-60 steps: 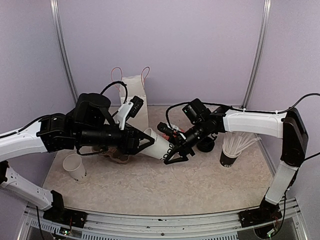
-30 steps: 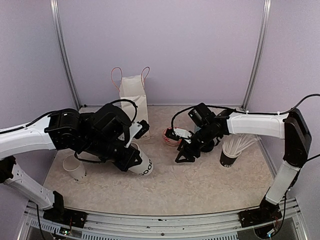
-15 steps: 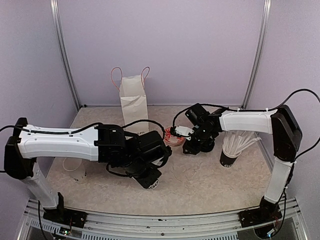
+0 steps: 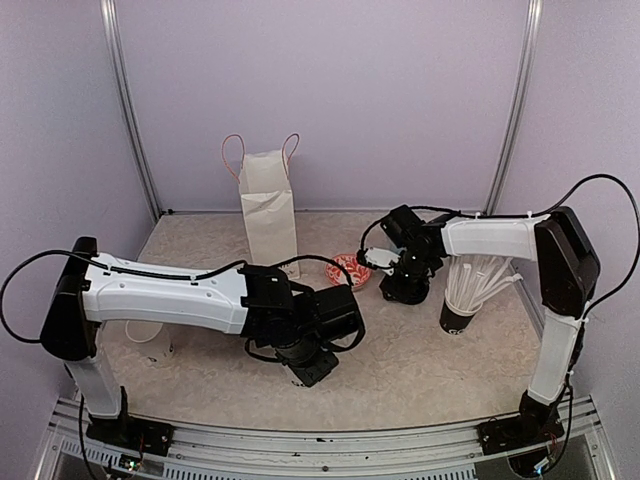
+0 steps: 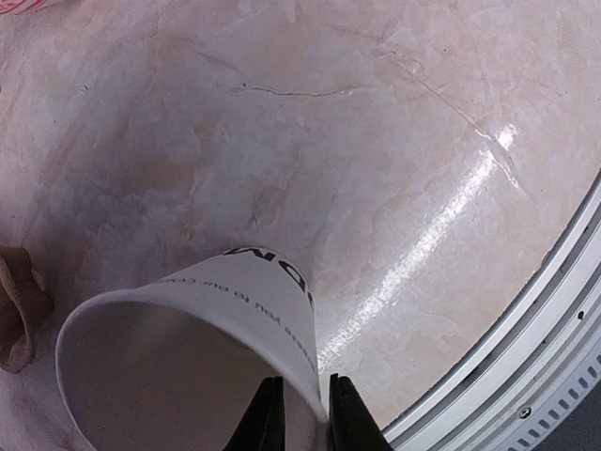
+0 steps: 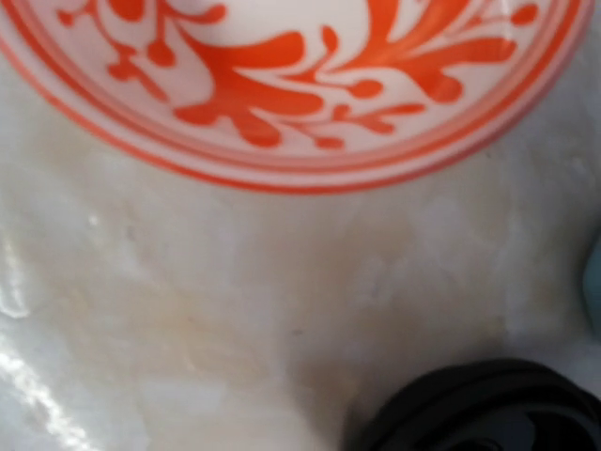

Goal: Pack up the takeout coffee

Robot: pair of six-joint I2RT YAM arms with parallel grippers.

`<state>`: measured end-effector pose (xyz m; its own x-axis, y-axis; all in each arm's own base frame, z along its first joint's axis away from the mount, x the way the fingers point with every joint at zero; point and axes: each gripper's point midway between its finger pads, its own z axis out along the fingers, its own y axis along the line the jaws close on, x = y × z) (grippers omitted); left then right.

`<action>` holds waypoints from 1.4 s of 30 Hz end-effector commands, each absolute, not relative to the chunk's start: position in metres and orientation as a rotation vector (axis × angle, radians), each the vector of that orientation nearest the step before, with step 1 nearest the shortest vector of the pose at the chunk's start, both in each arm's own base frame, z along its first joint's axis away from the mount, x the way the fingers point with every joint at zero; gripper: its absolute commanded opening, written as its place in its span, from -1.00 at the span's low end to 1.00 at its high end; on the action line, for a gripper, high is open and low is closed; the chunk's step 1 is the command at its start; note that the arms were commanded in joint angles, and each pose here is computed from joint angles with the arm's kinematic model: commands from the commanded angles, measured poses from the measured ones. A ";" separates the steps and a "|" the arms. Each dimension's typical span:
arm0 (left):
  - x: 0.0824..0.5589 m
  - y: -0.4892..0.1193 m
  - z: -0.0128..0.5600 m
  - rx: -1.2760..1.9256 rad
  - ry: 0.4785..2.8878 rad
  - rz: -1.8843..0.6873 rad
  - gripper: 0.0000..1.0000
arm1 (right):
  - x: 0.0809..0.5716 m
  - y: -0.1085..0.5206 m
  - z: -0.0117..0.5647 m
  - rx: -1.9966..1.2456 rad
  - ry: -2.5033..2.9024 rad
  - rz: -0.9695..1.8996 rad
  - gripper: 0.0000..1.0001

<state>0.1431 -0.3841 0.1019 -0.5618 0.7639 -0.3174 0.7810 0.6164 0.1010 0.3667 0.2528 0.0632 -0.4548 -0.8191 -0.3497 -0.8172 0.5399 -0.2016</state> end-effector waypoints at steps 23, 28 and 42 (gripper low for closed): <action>0.148 -0.401 0.178 1.124 2.357 -0.238 -0.26 | 0.369 0.216 0.048 -1.255 2.516 -0.033 -0.45; 0.149 -0.398 0.179 1.115 2.358 -0.238 -0.26 | 0.367 0.217 0.045 -1.251 2.538 0.009 -0.52; 0.151 -0.393 0.180 1.096 2.360 -0.244 -0.27 | 0.367 0.217 0.048 -1.245 2.542 0.026 -0.70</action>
